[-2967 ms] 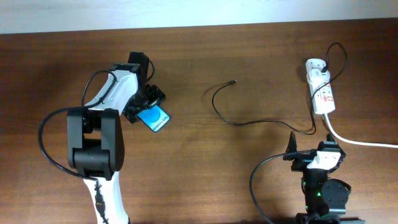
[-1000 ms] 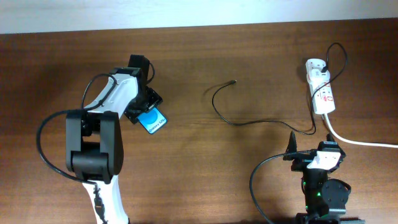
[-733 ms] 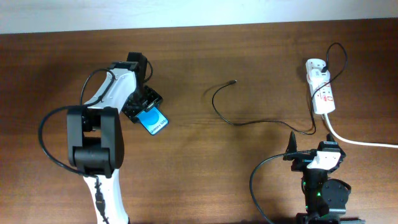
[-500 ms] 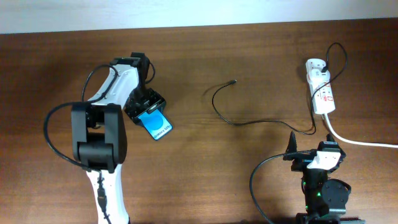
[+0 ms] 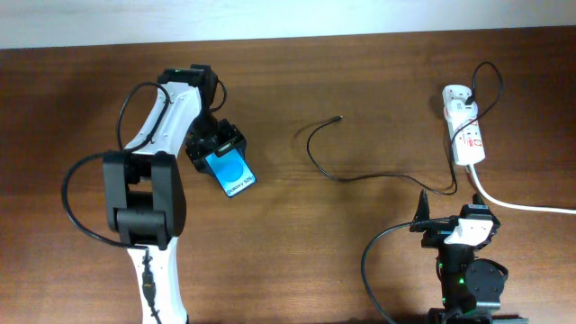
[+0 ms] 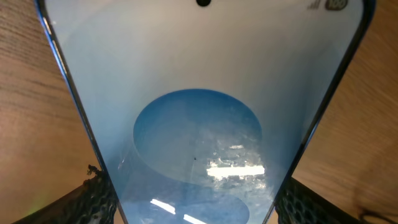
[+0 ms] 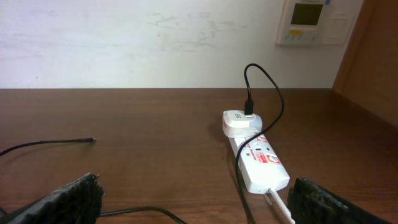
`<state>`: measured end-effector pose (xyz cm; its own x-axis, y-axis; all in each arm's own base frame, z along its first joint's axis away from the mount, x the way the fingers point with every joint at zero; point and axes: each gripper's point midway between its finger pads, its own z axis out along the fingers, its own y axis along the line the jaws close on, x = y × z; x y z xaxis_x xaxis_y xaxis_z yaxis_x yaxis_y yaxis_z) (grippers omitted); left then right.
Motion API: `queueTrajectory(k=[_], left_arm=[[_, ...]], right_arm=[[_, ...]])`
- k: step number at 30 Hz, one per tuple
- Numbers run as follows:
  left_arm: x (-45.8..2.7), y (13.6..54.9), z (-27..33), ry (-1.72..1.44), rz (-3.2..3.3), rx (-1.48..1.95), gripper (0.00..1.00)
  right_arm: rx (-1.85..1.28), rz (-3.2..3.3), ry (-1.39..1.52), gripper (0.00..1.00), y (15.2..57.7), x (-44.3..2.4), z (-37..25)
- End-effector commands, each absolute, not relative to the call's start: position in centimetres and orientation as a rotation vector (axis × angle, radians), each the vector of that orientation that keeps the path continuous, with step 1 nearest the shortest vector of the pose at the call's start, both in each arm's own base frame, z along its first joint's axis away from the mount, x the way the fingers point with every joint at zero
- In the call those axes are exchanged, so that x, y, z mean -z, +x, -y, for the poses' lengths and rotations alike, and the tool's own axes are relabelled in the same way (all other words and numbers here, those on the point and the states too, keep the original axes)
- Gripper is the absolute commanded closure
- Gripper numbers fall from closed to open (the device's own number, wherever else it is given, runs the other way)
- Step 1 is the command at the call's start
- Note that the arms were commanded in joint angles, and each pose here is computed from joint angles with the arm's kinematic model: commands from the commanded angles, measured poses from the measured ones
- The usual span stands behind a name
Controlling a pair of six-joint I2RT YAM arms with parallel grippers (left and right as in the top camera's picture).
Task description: Plug charger to phone and switch on socket
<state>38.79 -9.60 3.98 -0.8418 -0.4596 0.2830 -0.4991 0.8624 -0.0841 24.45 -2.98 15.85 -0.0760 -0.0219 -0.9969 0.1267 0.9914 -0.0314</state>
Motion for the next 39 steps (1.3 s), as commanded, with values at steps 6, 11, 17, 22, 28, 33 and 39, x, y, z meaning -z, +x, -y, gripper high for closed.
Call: queueTrajectory(k=[6,11,17,22,28,33,39], left_arm=[[-6.8,37.6,13.4,0.558,2.785,-0.233,0.33],[-8.3,37.7,16.5,0.48,2.811,-0.321,0.34],[-9.7,37.1,18.7,0.371,2.767,-0.475,0.34],[-10.7,35.1,19.4,0.299,2.673,-0.541,0.35],[-12.5,34.0,21.9,0.244,2.554,-0.75,0.36],[-13.4,33.4,23.1,0.216,2.5,-0.831,0.36],[-13.4,33.4,23.1,0.216,2.5,-0.832,0.36]], right_arm=[[0.126,-1.633,0.096,0.01,24.4,-15.9,3.2],[-0.435,-1.634,0.015,0.01,24.0,-16.4,-3.9],[-1.263,-1.773,0.156,0.01,20.0,-16.2,-10.9],[-1.238,-1.766,0.176,0.02,20.3,-16.1,-10.6],[-1.476,-1.79,0.468,0.01,20.2,-16.1,-10.7],[-1.73,-1.807,0.577,0.01,18.9,-17.4,-12.6],[-1.597,-1.726,0.449,0.02,19.5,-18.5,-14.2]])
